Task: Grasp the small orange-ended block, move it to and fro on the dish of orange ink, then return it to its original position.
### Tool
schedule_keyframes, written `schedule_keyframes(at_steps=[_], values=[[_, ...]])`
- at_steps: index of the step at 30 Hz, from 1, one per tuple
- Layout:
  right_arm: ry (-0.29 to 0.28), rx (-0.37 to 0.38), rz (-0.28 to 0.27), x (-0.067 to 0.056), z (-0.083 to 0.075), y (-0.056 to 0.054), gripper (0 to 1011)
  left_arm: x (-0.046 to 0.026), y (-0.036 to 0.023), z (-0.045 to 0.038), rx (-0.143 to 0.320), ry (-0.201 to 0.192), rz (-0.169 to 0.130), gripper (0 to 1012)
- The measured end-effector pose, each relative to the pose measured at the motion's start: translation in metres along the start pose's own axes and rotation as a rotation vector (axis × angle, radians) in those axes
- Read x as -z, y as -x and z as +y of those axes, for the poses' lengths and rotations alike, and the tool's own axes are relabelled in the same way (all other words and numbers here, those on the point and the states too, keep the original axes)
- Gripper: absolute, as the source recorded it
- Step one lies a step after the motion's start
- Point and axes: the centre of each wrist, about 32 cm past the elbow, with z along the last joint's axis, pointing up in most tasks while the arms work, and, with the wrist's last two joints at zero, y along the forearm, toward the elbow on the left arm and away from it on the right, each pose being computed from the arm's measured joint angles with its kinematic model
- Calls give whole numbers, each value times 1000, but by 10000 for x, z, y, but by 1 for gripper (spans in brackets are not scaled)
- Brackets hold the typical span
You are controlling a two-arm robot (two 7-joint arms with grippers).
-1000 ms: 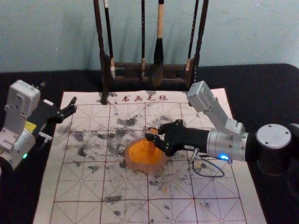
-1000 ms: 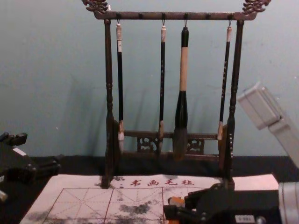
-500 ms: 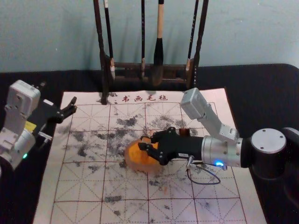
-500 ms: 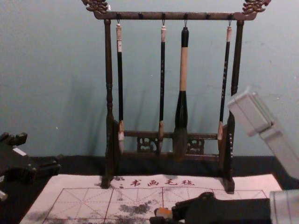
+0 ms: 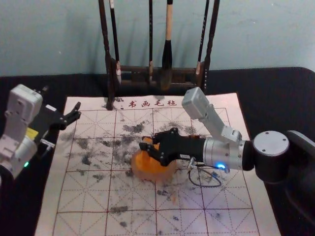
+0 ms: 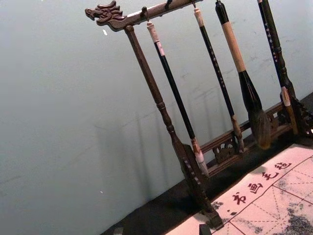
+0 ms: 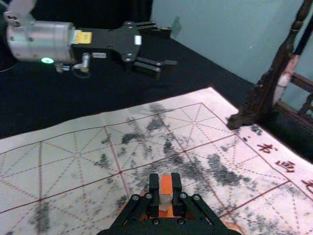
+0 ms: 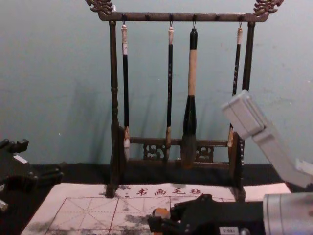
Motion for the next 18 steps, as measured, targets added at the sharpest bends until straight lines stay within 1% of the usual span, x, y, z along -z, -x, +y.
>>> schedule_keyframes(at_steps=[4, 9, 13, 18], values=[[-4, 23, 3, -3, 18, -44, 111, 0, 0, 0, 0, 0, 0, 1001], [-4, 44, 3, -8, 2, -85, 111, 0, 0, 0, 0, 0, 0, 1001], [-1, 57, -1, -8, -35, -111, 111, 0, 0, 0, 0, 0, 0, 1001], [-1, 63, -5, -12, -93, -114, 111, 0, 0, 0, 0, 0, 0, 1001]])
